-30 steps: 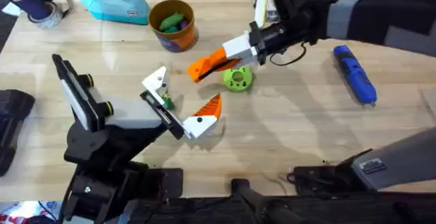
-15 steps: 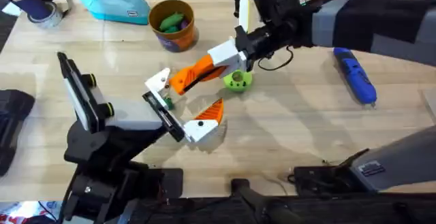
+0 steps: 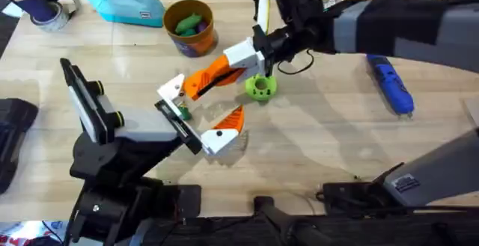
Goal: Pick up the gripper from the table and insert it into the empty holder that is missing its gripper. Then pick up a screw, insert it into the mounting hole, and use the screwdriver to tighten it. Finally, clean up the table by picking up the vegetable and placing it into the bucket.
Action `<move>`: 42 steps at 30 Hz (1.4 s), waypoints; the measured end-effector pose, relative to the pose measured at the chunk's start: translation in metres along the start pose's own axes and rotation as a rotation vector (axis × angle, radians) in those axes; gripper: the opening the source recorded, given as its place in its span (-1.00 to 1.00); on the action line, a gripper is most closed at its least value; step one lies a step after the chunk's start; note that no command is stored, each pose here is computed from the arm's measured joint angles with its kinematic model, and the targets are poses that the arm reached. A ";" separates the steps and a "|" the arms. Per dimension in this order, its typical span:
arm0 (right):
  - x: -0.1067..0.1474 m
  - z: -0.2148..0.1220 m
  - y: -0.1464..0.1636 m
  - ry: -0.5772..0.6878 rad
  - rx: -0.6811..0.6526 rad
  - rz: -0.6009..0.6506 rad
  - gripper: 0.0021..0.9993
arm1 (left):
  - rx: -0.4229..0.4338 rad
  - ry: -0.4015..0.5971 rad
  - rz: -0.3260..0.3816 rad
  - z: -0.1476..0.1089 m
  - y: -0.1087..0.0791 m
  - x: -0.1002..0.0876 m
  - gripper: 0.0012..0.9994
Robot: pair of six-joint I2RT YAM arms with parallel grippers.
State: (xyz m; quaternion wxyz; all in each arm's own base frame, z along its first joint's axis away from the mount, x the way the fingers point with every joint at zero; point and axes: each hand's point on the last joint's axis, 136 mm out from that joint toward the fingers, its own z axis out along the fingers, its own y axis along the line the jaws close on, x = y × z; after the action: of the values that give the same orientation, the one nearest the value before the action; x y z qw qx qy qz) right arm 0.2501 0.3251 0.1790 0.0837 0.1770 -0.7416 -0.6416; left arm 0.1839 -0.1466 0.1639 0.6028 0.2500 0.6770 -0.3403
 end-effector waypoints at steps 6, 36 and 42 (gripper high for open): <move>0.003 0.007 -0.010 0.046 -0.045 0.081 -0.98 | -0.002 0.000 -0.023 0.000 0.000 0.000 0.98; -0.022 0.024 -0.009 -0.018 0.004 0.090 -0.99 | -0.106 -0.014 -0.040 -0.002 0.020 -0.002 0.98; -0.024 0.020 -0.010 -0.031 0.009 0.096 -0.99 | -0.069 -0.009 -0.040 -0.001 0.013 -0.001 0.98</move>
State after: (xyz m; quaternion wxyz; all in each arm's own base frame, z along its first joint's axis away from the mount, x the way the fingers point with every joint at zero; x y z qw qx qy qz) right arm 0.2671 0.3517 0.1679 0.1021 0.1315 -0.7533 -0.6362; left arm 0.1930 -0.1375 0.1633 0.6071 0.2141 0.6906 -0.3297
